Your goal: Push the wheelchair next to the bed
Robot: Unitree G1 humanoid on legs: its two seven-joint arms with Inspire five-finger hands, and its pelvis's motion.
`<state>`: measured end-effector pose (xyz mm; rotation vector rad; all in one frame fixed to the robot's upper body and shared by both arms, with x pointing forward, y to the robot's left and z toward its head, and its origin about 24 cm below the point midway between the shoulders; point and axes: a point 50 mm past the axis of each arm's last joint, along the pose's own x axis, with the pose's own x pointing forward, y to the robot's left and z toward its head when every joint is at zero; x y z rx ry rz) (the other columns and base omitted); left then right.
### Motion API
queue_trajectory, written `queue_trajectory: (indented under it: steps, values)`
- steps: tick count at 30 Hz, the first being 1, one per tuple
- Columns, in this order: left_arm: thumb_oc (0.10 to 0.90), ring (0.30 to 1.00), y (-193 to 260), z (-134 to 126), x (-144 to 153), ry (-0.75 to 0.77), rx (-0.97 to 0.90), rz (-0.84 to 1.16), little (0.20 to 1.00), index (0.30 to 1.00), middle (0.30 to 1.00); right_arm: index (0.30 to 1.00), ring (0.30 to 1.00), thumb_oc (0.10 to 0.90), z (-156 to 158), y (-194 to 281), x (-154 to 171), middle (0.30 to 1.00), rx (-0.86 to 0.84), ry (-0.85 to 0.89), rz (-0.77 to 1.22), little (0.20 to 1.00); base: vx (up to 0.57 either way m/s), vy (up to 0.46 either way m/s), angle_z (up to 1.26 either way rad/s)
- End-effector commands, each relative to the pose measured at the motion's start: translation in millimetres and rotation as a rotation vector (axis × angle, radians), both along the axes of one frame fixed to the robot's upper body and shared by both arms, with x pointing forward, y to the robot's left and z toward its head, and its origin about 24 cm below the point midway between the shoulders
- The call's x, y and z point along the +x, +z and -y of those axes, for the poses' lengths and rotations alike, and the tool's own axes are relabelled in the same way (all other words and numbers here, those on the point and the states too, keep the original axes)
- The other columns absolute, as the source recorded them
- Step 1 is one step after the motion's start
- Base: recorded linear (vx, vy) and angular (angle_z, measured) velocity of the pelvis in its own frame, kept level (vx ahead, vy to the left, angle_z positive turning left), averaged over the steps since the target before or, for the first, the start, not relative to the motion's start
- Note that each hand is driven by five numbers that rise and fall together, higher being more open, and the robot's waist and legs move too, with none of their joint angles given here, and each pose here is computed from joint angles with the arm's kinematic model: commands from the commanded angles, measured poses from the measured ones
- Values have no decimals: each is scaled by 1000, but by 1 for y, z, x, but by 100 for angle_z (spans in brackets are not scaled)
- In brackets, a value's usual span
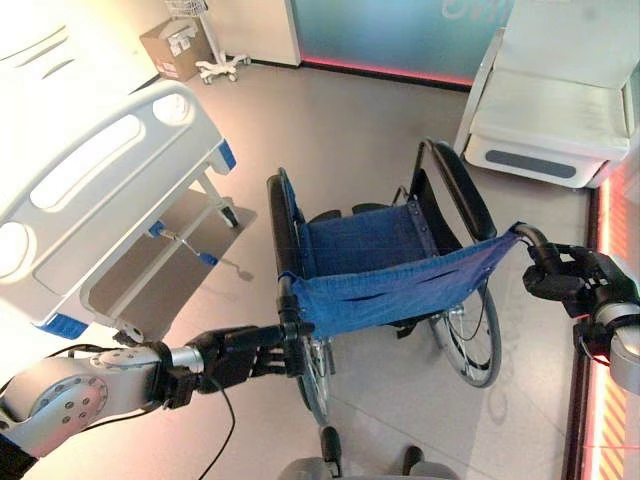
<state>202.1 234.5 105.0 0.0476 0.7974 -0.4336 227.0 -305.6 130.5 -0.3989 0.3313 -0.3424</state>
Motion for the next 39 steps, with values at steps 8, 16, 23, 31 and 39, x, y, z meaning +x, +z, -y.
queue_trajectory:
  steps: [8, 16, 23, 31, 39]
  values:
    - [800, 900, 19, 7, 22, 26, -108, 121, 900, 900, 900, 300, 300, 400, -22, 7, 14, 300, 121, 104, 121, 300, 0, 1, -2]
    - [800, 900, 14, 31, 19, -34, -266, 34, 900, 900, 900, 300, 300, 400, -29, 0, 17, 300, 123, 113, 114, 300, 1, 0, 0]
    - [400, 300, 15, 53, 19, -126, -394, 58, 300, 300, 300, 300, 300, 400, -36, -2, 21, 300, 123, 128, 118, 300, -4, 4, -4]
    - [400, 300, 30, 65, 30, -38, -459, 220, 300, 300, 300, 300, 300, 400, -41, -7, 22, 300, 133, 131, 109, 300, 0, 0, 0]
    - [400, 300, 40, 57, 39, 75, -445, 328, 300, 300, 300, 300, 300, 400, -38, -5, 22, 300, 138, 130, 105, 300, 0, 0, 0]
